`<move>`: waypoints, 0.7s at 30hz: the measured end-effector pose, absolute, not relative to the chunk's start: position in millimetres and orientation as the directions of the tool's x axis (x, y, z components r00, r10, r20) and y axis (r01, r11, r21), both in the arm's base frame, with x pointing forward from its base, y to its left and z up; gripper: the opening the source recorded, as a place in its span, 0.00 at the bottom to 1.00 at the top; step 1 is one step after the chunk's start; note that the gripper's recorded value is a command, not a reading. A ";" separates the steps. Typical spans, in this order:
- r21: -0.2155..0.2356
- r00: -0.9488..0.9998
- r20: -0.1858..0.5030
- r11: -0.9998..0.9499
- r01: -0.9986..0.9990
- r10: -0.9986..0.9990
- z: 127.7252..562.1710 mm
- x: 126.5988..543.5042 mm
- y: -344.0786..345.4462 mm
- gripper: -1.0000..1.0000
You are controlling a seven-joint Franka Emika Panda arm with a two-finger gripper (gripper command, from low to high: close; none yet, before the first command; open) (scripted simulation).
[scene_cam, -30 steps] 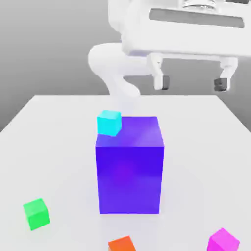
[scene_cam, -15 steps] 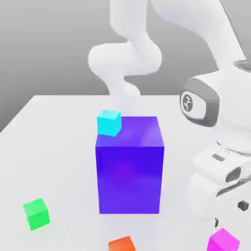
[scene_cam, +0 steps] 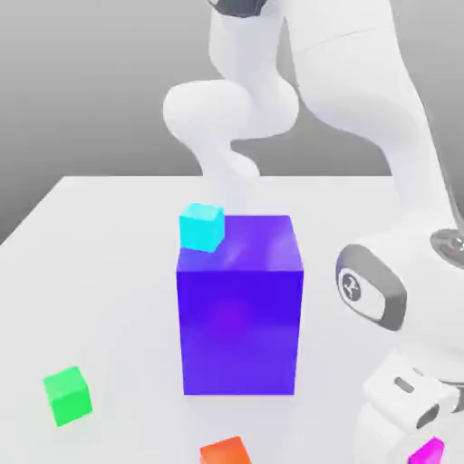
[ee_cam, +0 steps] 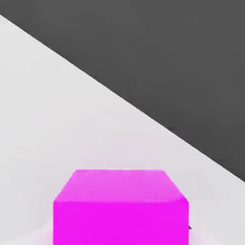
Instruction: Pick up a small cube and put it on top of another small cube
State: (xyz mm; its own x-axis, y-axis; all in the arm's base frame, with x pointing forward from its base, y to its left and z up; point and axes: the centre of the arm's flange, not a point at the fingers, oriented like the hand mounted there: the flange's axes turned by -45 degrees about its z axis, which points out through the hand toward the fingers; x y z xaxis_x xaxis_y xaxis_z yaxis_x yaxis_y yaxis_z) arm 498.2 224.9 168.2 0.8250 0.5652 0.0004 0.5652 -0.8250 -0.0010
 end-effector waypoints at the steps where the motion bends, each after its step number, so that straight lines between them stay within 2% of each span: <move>1: -0.001 0.827 0.000 -0.827 0.563 0.563 181.8 498.1 223.4 0.00; 6: 0.019 0.962 -0.008 -0.962 0.273 0.273 203.5 515.3 104.6 0.00; 10: 0.026 1.000 -0.006 -1.000 -0.008 -0.008 215.2 507.0 4.1 0.00; 16: 0.015 0.882 0.000 -0.882 -0.470 -0.470 232.6 451.7 -146.4 0.00; 20: -0.001 0.720 0.000 -0.720 -0.694 -0.694 200.0 409.5 -225.3 0.00; 21: -0.001 0.708 0.000 -0.708 -0.707 -0.707 187.2 405.9 -230.0 1.00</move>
